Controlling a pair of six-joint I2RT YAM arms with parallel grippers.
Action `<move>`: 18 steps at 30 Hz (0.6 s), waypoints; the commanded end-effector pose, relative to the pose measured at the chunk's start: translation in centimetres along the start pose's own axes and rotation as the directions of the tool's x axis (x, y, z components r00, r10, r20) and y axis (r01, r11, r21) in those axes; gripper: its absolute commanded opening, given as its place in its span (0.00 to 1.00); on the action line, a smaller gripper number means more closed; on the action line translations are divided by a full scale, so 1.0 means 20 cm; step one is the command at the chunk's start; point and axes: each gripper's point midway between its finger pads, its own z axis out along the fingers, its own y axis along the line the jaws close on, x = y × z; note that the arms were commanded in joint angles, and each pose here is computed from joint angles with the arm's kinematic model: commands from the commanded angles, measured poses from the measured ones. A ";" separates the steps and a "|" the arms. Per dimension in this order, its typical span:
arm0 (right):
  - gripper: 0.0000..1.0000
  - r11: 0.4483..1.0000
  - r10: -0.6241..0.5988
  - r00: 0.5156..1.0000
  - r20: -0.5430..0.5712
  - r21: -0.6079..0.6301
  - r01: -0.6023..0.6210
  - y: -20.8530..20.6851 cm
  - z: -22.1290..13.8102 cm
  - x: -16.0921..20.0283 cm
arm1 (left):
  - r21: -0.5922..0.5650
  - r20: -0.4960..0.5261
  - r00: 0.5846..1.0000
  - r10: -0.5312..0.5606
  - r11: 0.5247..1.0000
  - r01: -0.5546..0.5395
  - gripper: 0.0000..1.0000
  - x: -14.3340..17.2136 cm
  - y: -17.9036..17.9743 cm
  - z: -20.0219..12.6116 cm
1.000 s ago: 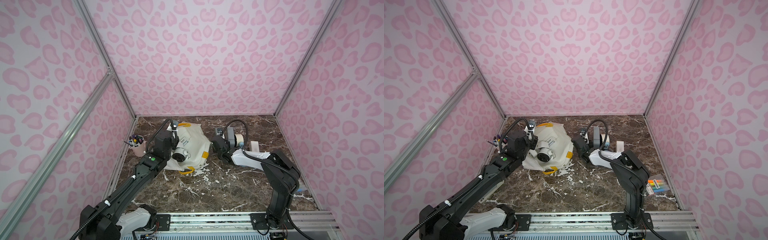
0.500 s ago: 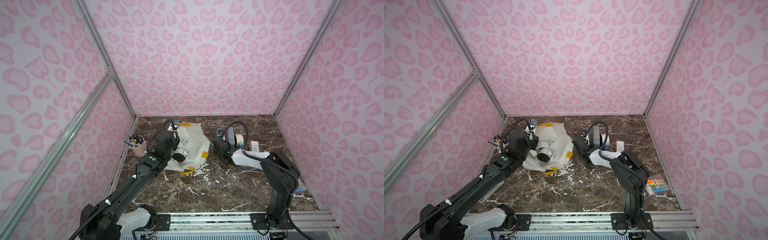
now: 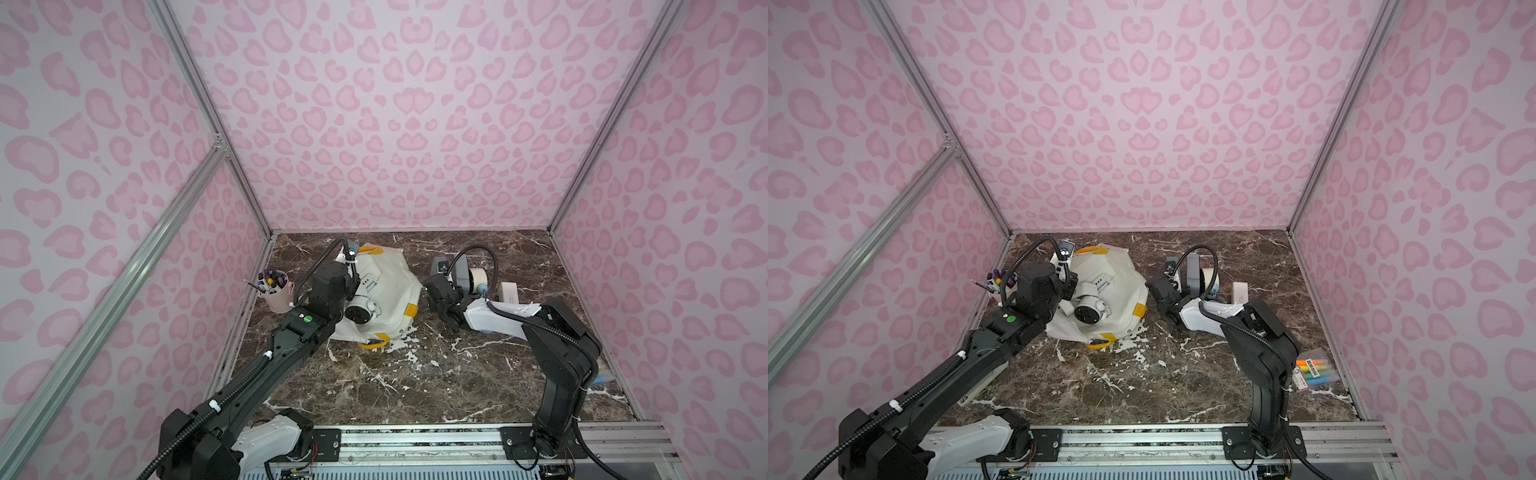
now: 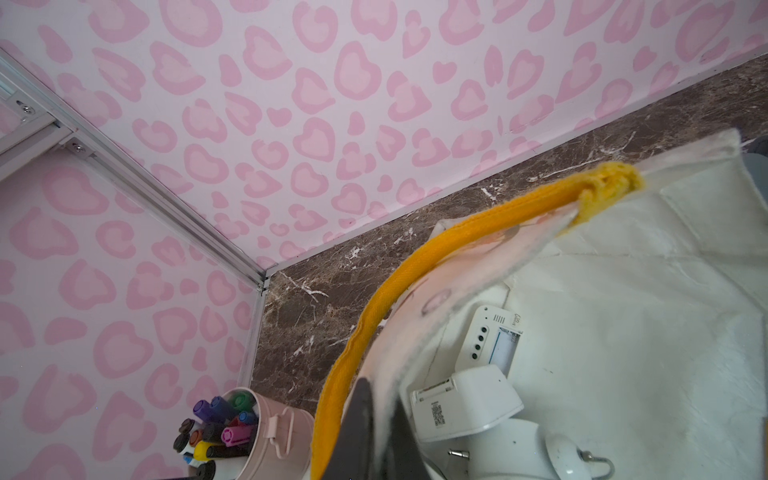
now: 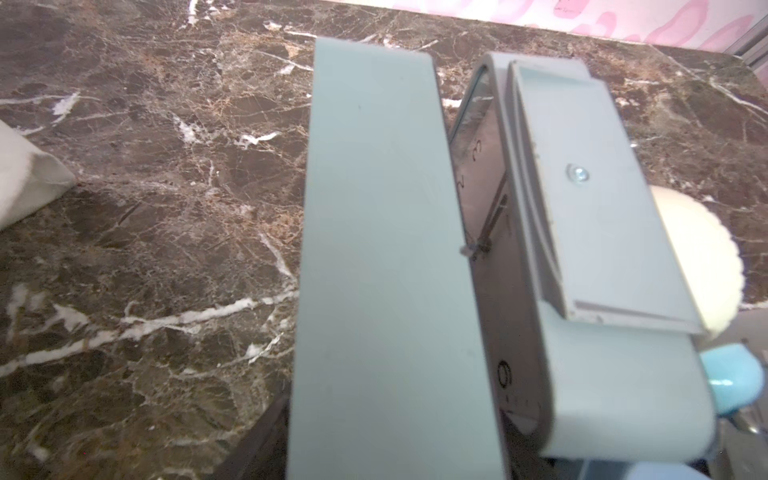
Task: Take the alarm clock out of the canvas bag
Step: Place the alarm at the center of the board.
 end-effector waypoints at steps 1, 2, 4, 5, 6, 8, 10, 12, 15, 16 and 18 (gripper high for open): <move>0.67 1.000 0.013 1.000 0.010 0.015 -0.013 -0.02 -0.01 -0.02 | -0.015 0.060 0.997 -0.037 0.999 0.038 0.03 -0.08 0.02 -0.01; 0.68 1.000 0.017 1.000 0.013 0.017 -0.017 -0.02 -0.02 -0.02 | -0.015 0.058 0.998 -0.034 0.999 0.035 0.03 -0.08 0.02 -0.01; 0.70 1.000 0.026 0.999 0.025 0.016 -0.026 -0.03 -0.04 -0.04 | -0.015 0.058 0.998 -0.032 0.999 0.032 0.03 -0.08 0.02 -0.01; 0.71 0.999 0.029 0.999 0.033 0.012 -0.029 -0.03 -0.05 -0.06 | -0.017 0.058 0.998 -0.032 0.999 0.033 0.03 -0.08 0.02 -0.01; 0.72 0.999 0.031 0.999 0.039 0.010 -0.032 -0.04 -0.06 -0.07 | -0.016 0.058 0.998 -0.030 0.999 0.031 0.03 -0.09 0.02 -0.01; 0.73 0.999 0.037 0.998 0.054 0.003 -0.037 -0.04 -0.08 -0.10 | -0.014 0.059 0.998 -0.030 0.999 0.030 0.03 -0.09 0.01 -0.01; 0.74 0.999 0.043 0.997 0.069 0.002 -0.043 -0.05 -0.10 -0.12 | -0.012 0.062 0.998 -0.033 0.999 0.034 0.03 -0.09 0.01 -0.02; 0.75 0.999 0.050 0.995 0.089 -0.010 -0.049 -0.06 -0.14 -0.16 | -0.010 0.064 0.997 -0.034 0.999 0.035 0.03 -0.10 0.00 -0.02; 0.76 0.998 0.056 0.991 0.121 -0.044 -0.051 -0.06 -0.20 -0.20 | -0.009 0.065 0.997 -0.036 0.999 0.036 0.03 -0.10 0.00 -0.01; 0.77 0.997 0.057 0.989 0.134 -0.057 -0.050 -0.06 -0.22 -0.21 | -0.009 0.065 0.997 -0.036 0.999 0.036 0.03 -0.10 0.00 -0.01; 0.77 0.996 0.062 0.986 0.154 -0.075 -0.051 -0.06 -0.26 -0.23 | -0.008 0.064 0.997 -0.036 0.999 0.036 0.03 -0.10 -0.01 -0.01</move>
